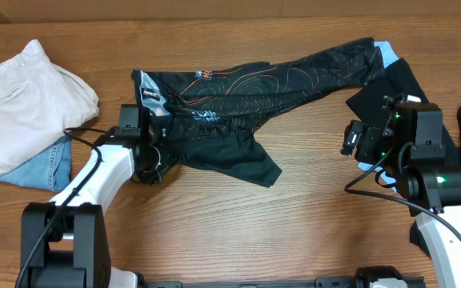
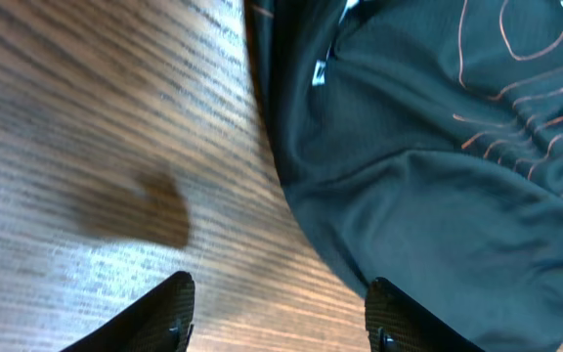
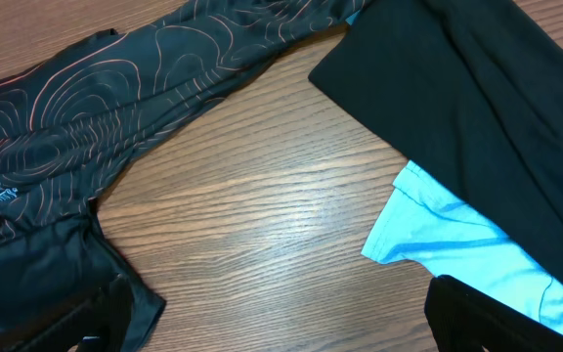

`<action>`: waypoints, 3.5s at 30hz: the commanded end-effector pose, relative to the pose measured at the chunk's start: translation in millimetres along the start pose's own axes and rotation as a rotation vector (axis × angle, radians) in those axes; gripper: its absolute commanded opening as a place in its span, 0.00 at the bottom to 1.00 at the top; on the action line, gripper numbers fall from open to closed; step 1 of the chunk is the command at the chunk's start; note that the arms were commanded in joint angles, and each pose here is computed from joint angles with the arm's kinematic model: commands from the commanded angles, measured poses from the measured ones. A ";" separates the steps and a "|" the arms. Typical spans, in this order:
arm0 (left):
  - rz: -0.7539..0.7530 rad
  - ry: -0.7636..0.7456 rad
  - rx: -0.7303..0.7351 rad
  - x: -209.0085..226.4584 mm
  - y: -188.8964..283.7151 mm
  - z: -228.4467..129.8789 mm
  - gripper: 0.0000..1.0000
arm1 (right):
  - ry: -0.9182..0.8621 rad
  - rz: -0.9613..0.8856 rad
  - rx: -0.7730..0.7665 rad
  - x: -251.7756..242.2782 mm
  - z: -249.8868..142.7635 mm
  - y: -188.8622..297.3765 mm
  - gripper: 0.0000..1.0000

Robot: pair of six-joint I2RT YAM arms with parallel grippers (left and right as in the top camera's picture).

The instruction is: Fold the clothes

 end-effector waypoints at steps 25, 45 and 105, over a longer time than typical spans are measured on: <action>0.123 -0.005 0.106 15.4 -52.8 -24.1 0.42 | -0.007 -0.008 -0.024 -1.9 5.0 6.8 1.00; 0.184 -0.017 0.017 24.2 -52.3 -11.5 0.26 | -0.007 -0.008 -0.021 -1.9 4.4 6.8 1.00; 0.222 0.086 -0.481 91.2 168.8 63.6 0.04 | -0.010 0.252 0.207 42.3 -8.3 -175.0 0.97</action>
Point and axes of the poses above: each gripper's point midway between its finger pads, its own y axis back along the fingers, its own x axis along the line the jaws close on, z = x × y, the point moved 3 cm from there along y, back along the fingers, and after that the axes turned 15 degrees about y, right-handed, at the moved point
